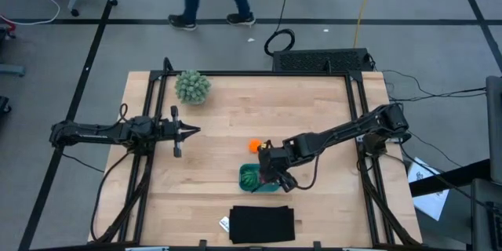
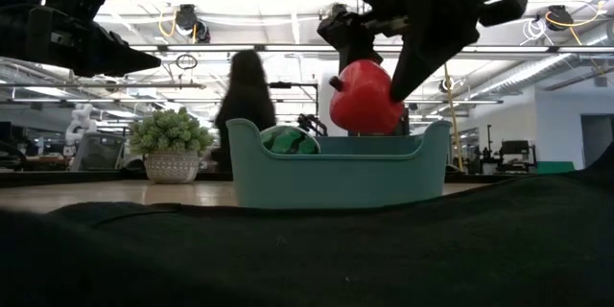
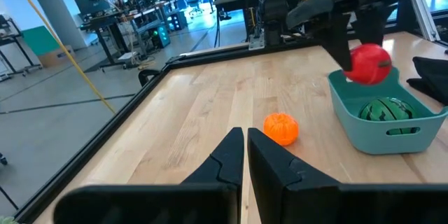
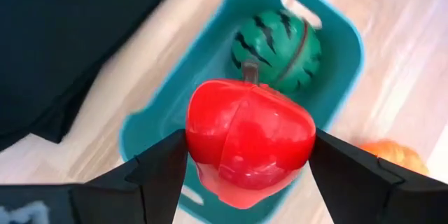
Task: Pick and placing Produce into tupperware
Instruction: Put the apple into the blue bin
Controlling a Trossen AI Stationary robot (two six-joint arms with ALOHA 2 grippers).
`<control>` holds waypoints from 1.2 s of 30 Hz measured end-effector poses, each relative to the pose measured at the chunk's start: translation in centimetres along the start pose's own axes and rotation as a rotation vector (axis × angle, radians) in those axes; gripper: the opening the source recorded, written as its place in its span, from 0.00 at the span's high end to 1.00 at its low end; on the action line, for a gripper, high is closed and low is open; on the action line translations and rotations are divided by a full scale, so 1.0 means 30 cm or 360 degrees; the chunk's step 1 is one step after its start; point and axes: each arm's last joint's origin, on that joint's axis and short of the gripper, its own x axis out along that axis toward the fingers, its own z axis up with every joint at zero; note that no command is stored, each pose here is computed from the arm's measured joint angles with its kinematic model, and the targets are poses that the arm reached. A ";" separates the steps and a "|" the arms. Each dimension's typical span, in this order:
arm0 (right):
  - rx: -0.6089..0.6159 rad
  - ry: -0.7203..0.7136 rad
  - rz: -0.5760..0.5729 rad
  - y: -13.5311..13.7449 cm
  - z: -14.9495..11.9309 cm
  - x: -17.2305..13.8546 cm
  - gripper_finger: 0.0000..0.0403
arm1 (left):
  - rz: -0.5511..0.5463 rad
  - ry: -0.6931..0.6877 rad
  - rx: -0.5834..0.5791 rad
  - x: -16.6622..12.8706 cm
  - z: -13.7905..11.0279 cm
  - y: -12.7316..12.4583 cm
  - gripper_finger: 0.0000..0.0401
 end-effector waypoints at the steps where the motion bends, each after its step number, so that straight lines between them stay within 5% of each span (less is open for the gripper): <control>1: -0.0025 -0.0012 0.0000 0.002 0.001 0.002 0.34 | 0.0000 0.0001 0.0000 0.000 0.000 0.000 0.94; 10: -0.0222 -0.0035 -0.0006 0.011 -0.009 0.022 0.34 | -0.0003 0.0015 0.0003 0.000 -0.003 -0.001 0.94; 36: -0.0025 -0.0167 0.0044 0.005 0.010 0.022 0.34 | -0.0003 0.0017 0.0004 0.000 -0.003 -0.001 0.94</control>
